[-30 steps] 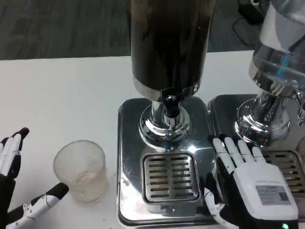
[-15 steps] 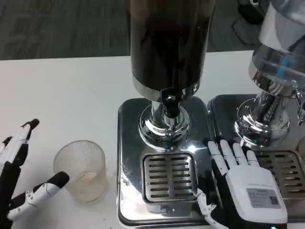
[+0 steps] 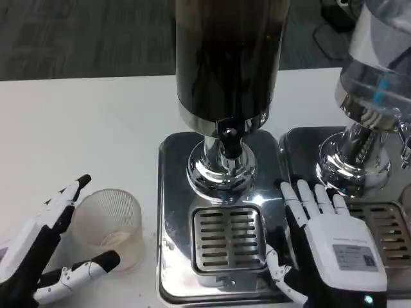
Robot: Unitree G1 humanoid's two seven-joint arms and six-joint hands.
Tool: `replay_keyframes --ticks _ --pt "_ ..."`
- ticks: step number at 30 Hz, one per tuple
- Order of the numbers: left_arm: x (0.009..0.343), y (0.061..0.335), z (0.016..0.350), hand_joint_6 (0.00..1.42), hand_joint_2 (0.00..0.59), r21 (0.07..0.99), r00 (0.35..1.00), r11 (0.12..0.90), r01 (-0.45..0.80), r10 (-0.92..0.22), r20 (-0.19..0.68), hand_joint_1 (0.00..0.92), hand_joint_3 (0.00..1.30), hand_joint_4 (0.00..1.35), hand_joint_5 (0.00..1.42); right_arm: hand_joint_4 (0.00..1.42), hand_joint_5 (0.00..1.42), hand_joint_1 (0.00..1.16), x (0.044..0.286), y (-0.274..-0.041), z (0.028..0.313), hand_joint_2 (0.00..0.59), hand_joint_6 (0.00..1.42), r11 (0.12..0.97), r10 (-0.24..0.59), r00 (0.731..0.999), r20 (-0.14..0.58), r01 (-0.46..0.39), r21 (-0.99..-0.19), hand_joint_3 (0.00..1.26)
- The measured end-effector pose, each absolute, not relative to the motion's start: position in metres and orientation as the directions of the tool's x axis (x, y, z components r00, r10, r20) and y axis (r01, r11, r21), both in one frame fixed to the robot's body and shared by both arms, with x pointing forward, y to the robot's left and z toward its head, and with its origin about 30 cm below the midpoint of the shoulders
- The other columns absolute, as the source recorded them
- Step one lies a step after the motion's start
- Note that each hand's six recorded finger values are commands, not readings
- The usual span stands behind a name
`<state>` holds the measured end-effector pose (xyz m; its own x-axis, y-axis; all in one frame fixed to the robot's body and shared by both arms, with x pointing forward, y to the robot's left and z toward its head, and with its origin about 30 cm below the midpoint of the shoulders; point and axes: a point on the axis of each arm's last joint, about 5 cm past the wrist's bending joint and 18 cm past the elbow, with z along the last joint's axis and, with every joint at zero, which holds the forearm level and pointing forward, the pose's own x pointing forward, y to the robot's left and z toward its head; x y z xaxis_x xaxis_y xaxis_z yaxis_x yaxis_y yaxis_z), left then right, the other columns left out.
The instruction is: Grasp the cup under the faucet to collect the drink, then remove the cup.
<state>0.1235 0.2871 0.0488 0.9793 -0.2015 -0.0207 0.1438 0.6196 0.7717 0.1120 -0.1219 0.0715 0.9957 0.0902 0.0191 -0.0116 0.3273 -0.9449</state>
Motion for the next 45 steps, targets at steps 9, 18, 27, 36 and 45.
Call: replay_keyframes --ticks 9,18,27,36,45 --pt "0.126 0.279 0.038 0.0 0.049 0.753 0.98 0.64 0.153 -0.194 -0.034 0.179 0.0 0.0 0.0 0.0 0.0 0.38 0.119 -0.124 0.073 0.554 0.0 0.323 0.099 0.995 0.025 -0.009 -0.946 0.06" --pt "0.13 0.262 0.02 0.0 0.066 0.713 0.989 0.695 0.098 -0.146 0.006 0.229 0.0 0.0 0.0 0.0 0.0 0.38 0.121 -0.132 0.076 0.55 0.0 0.303 0.097 0.995 0.014 -0.016 -0.953 0.07" --pt "0.139 0.25 0.012 0.0 0.071 0.691 0.989 0.716 0.102 -0.149 0.008 0.255 0.0 0.0 0.0 0.0 0.0 0.39 0.121 -0.139 0.076 0.549 0.0 0.283 0.096 0.995 -0.007 -0.034 -0.958 0.09" --pt "0.141 0.244 0.009 0.01 0.083 0.667 0.988 0.74 0.093 -0.149 0.028 0.282 0.0 0.0 0.09 0.0 0.0 0.39 0.122 -0.143 0.08 0.549 0.0 0.285 0.094 0.996 -0.006 -0.032 -0.958 0.11" --pt "0.144 0.236 0.007 0.08 0.088 0.642 0.989 0.764 0.067 -0.136 0.059 0.318 0.0 0.0 0.14 0.0 0.0 0.39 0.123 -0.147 0.083 0.549 0.0 0.277 0.1 0.995 -0.017 -0.044 -0.96 0.13"
